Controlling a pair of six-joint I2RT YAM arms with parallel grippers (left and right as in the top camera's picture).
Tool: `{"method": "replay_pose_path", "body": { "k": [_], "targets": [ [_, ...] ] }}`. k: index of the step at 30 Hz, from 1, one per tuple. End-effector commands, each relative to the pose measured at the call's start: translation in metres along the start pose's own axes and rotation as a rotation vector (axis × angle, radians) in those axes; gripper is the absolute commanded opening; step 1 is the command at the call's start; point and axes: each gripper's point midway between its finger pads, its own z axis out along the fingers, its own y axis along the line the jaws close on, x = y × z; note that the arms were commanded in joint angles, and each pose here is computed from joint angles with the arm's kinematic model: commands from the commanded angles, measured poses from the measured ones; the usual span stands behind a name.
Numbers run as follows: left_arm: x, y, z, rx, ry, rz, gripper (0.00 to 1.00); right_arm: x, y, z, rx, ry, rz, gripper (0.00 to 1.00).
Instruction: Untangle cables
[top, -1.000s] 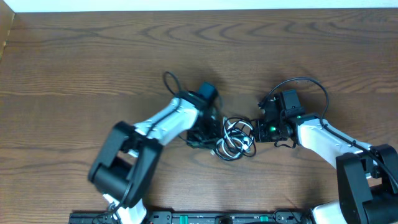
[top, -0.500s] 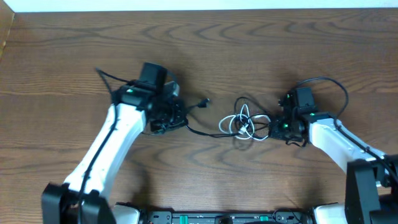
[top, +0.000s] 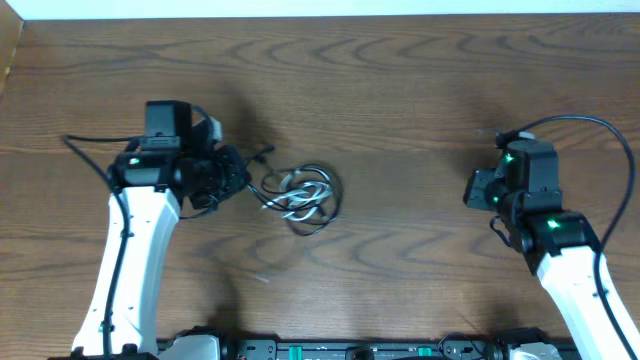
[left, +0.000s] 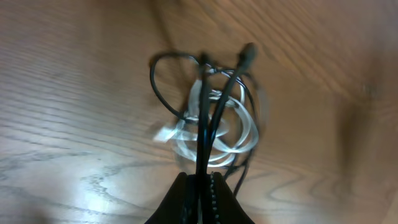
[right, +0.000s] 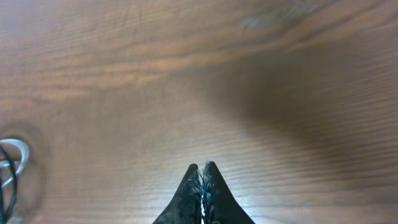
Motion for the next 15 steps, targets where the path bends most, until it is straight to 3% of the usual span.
{"method": "replay_pose_path", "body": {
  "k": [1, 4, 11, 15],
  "targets": [
    [-0.005, -0.002, -0.013, 0.032, -0.024, -0.007, 0.08, -0.019, -0.01, -0.014, 0.059, -0.086, -0.001, 0.07],
    [0.005, -0.025, -0.014, 0.163, 0.031, 0.005, 0.08, -0.015, 0.011, -0.014, -0.058, -0.06, -0.024, 0.22],
    [0.032, -0.113, -0.04, 0.631, 0.125, 0.286, 0.08, 0.011, 0.065, -0.012, -0.377, 0.069, -0.15, 0.51],
    [0.046, -0.148, -0.053, 0.792, 0.146, 0.424, 0.08, 0.027, 0.081, -0.007, -0.463, 0.142, -0.182, 0.59]
  ]
}}
